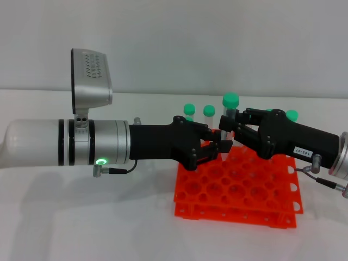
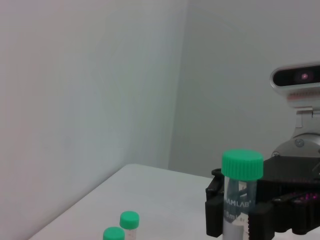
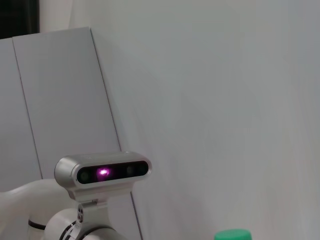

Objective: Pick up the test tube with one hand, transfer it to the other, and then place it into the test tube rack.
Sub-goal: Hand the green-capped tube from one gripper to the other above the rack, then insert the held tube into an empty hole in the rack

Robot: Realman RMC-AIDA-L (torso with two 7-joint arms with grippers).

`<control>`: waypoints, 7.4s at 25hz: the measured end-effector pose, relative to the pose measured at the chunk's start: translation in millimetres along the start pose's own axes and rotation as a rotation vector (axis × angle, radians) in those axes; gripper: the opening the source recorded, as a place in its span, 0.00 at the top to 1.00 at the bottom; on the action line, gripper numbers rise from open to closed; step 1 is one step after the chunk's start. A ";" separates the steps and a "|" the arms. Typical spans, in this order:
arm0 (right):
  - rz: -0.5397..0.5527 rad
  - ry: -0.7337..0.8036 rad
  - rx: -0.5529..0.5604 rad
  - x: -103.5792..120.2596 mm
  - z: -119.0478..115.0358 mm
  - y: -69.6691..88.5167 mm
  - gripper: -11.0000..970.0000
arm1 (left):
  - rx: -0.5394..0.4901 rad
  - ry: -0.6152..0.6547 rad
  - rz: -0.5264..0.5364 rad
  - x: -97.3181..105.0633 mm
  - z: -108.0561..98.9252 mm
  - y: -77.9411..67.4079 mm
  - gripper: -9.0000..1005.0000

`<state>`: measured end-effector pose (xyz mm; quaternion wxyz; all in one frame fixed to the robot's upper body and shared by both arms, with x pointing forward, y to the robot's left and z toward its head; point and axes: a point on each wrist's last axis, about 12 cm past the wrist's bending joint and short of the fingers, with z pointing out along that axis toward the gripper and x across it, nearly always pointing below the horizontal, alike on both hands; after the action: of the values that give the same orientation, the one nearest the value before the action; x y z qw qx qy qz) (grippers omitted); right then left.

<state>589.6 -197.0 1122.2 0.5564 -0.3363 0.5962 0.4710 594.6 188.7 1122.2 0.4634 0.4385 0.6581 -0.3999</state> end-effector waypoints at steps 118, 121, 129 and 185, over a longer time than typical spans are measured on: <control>-0.193 0.148 0.252 20.4 59.0 -11.3 0.78 | -1.122 -0.653 -0.173 152.6 -158.7 -75.4 0.30; -0.192 0.124 0.279 21.5 61.0 -10.6 0.78 | -1.124 -0.651 -0.177 153.5 -158.9 -76.1 0.30; -0.190 0.125 0.312 30.7 64.3 -5.7 0.78 | -1.132 -0.643 -0.184 156.7 -160.8 -79.5 0.30; -0.214 0.111 0.402 46.0 73.2 6.2 0.78 | -1.129 -0.626 -0.194 161.3 -162.0 -85.2 0.30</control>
<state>602.1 -120.7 1082.9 0.6253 -0.3055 0.6687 0.2617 441.9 348.0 1018.1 0.7539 -0.0710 0.6376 -0.1416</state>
